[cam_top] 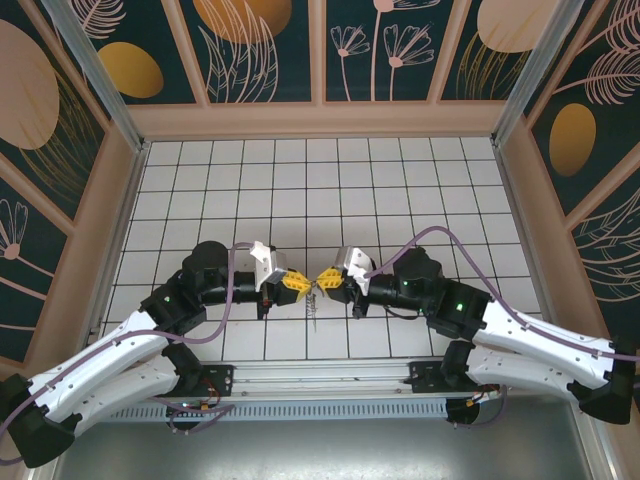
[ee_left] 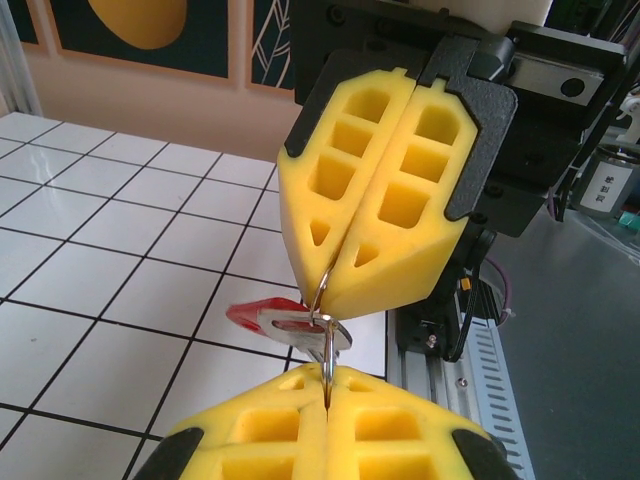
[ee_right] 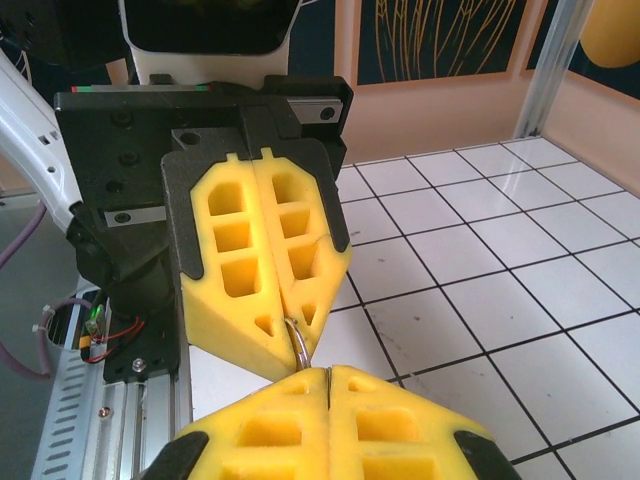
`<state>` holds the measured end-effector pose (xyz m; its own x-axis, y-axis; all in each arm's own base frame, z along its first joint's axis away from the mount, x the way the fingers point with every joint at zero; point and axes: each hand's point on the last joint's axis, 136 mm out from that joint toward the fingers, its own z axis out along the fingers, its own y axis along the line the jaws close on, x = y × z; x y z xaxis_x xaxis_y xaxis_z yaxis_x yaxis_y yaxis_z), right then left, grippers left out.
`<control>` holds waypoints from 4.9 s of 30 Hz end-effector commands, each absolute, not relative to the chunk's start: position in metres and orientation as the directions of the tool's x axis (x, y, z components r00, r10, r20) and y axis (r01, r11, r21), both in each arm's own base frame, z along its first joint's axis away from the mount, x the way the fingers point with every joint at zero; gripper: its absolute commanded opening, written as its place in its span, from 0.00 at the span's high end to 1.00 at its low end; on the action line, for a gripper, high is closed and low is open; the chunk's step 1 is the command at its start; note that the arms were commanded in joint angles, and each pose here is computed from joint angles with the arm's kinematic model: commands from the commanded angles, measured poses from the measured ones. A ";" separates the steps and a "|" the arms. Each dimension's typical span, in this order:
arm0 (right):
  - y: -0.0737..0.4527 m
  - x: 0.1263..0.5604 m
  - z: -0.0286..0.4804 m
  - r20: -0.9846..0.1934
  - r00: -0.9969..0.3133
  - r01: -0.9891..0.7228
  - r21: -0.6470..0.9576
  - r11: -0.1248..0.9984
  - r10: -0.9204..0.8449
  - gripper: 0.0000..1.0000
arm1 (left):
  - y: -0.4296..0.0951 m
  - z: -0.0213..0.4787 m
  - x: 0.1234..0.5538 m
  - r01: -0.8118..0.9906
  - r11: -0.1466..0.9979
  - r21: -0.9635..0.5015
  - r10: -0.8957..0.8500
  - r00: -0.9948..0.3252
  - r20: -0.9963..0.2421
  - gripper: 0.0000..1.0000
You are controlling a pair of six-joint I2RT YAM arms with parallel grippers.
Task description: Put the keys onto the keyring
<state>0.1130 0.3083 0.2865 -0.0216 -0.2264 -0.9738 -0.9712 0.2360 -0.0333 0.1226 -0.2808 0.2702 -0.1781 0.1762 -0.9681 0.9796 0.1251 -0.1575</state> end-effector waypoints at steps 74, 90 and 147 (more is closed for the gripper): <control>0.316 0.105 0.275 -0.963 -0.040 -0.989 0.000 0.151 -0.265 1.00 | -0.281 0.289 0.121 0.988 0.109 -0.109 0.133 -0.123 -0.983 1.00; 0.316 0.098 0.269 -0.958 -0.045 -0.993 0.012 0.118 -0.282 1.00 | -0.281 0.289 0.121 0.988 0.111 -0.106 0.129 -0.121 -0.984 1.00; 0.315 0.091 0.255 -0.945 -0.043 -0.995 0.013 0.094 -0.324 1.00 | -0.280 0.289 0.124 0.986 0.131 -0.099 0.132 -0.117 -0.984 1.00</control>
<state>0.0953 0.3144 0.2497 -0.0774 -0.3429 -0.9362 -0.9920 0.1200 0.0381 0.1243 -0.2790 0.2656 -0.1873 0.1921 -0.9633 0.9761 0.1467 -0.1605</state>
